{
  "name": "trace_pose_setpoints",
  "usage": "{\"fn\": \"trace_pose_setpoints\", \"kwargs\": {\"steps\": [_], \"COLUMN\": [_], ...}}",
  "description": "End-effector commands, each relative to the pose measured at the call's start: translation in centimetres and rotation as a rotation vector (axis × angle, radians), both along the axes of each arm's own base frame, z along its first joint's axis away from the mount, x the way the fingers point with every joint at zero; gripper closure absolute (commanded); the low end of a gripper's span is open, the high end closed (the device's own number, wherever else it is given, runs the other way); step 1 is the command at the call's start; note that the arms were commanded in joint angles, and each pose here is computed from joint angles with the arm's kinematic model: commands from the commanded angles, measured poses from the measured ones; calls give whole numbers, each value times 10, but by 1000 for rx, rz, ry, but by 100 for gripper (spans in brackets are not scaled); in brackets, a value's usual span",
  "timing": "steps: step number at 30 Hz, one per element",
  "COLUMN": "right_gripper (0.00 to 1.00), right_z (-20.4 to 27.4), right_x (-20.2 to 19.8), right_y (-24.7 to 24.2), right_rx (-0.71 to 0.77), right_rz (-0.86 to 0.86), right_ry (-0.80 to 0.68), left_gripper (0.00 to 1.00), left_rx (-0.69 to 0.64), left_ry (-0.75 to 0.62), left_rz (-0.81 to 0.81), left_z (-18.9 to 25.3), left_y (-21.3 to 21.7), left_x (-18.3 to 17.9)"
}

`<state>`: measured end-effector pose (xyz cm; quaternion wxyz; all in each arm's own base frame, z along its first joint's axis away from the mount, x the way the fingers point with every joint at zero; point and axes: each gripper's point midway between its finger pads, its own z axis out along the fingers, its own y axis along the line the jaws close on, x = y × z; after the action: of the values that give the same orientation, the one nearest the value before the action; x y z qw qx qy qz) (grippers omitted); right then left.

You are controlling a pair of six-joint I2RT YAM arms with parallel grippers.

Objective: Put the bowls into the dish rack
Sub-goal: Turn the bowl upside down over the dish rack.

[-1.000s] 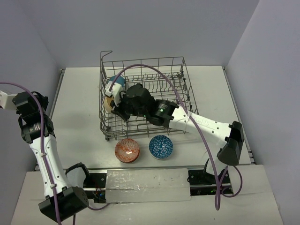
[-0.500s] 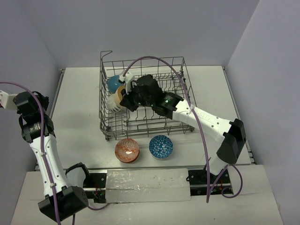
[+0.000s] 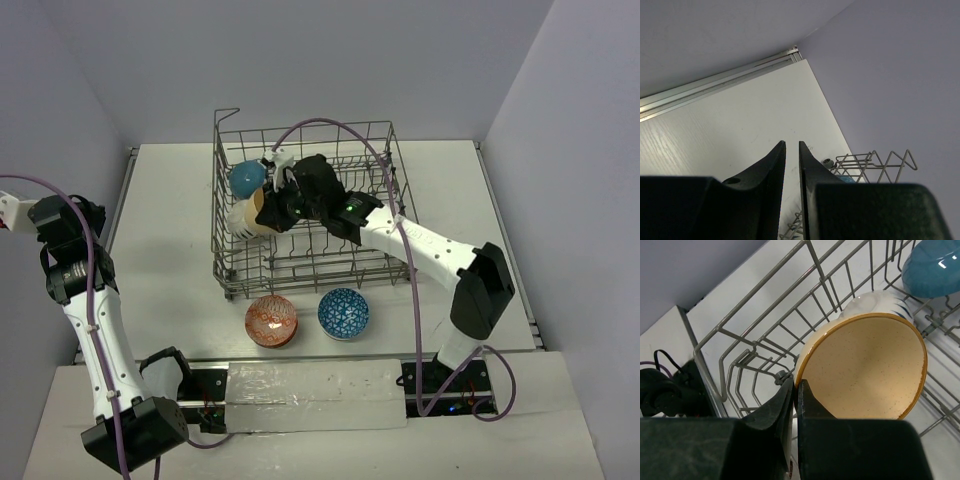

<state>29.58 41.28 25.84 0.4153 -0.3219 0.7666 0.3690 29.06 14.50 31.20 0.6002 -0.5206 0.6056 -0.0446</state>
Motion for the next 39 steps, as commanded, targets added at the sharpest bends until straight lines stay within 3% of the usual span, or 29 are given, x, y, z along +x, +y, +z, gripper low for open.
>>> {"fn": "trace_pose_setpoints", "kwargs": {"steps": [1,14,39], "right_gripper": [100,100,100], "right_z": [46,17,2], "right_x": [6,12,-3], "right_y": [15,39,48], "right_rx": [155,209,318], "right_rz": [16,-6,5], "right_ry": [-56,122,285], "left_gripper": [78,78,78], "left_rx": [24,22,23], "left_ry": [-24,-30,-33], "left_rz": [-21,-26,-27], "left_z": [9,11,11], "left_y": [-1,-3,-3], "left_x": [5,4,4]}}
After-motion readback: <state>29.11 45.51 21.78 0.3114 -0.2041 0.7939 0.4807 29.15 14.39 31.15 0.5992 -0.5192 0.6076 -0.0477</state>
